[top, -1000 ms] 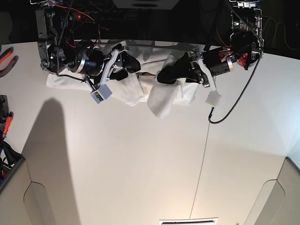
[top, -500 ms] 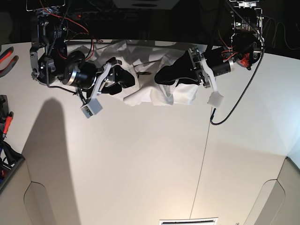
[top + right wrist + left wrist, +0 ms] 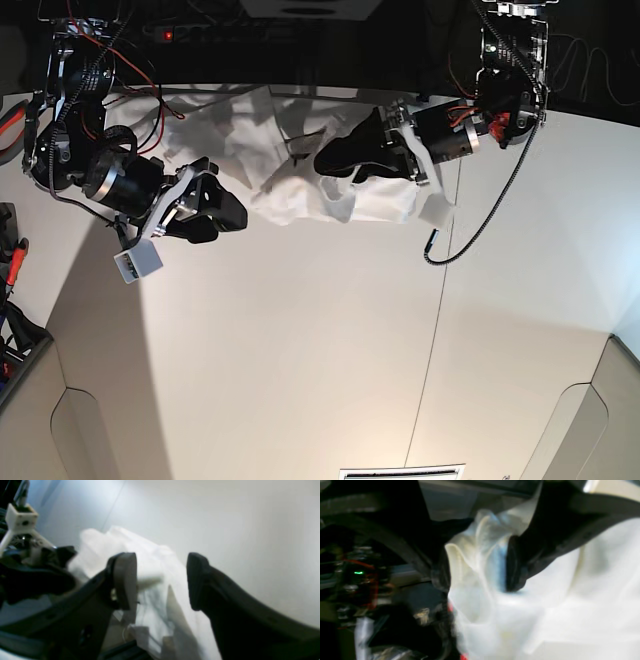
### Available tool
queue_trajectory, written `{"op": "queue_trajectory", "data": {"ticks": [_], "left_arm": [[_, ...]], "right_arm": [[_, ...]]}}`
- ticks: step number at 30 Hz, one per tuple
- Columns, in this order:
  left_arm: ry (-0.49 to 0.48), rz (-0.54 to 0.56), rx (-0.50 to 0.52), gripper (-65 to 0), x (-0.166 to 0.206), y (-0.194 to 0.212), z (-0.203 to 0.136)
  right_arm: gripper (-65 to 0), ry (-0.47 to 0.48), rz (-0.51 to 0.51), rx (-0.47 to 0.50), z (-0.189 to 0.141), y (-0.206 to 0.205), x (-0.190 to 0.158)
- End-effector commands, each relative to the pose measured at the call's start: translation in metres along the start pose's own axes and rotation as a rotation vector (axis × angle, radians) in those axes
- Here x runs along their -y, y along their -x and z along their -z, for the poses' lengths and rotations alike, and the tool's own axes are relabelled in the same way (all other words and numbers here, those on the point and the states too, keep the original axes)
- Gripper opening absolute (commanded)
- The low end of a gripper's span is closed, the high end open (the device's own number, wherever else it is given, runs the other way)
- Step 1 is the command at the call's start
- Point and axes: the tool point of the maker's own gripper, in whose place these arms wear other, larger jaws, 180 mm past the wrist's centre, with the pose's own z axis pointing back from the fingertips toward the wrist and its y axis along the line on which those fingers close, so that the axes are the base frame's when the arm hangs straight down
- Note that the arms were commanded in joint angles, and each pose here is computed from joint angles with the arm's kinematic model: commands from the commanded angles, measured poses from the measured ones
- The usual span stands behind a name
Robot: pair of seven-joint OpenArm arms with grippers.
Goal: Layout the t-shirt on the table in an organized manner, then fold the t-shirt properly
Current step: 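Regrasp the shirt end with the right gripper and fold it inward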
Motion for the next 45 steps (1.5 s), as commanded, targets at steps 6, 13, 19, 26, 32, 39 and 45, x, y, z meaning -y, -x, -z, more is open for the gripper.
{"op": "queue_trajectory", "data": {"ticks": [6,13,19,26,32,39,45], "left_arm": [[-0.022,0.122,-0.065,-29.3,0.004,-0.006,0.015],[0.163,0.064,-0.018,-29.3,0.044,-0.019,0.013],[0.171,0.103,-0.016,-29.4,0.051,-0.024,0.01],[-0.033,0.202,-0.069,-65.0,0.013,-0.016,0.012],[-0.238,0.328,-0.071,-65.0,-0.028,-0.019,0.008],[-0.258,0.331,-0.078,-65.0,-0.035,-0.016,0.008],[-0.26,0.332,-0.08,-65.0,-0.035,-0.016,0.008]], "right_arm": [[-33.4,-0.014,-0.017,0.049,-0.003,-0.015,-0.004],[-33.4,-0.013,-0.018,0.049,-0.003,-0.015,-0.004],[-33.4,0.001,-0.023,0.043,-0.004,-0.014,-0.001],[-33.4,0.152,0.0,0.099,-0.044,-0.027,0.051],[-33.3,0.347,0.041,0.141,-0.113,-0.035,0.11],[-25.5,0.361,0.25,0.008,-0.123,0.026,0.154],[-25.5,0.232,0.425,-0.02,-0.109,0.061,0.15]]}}
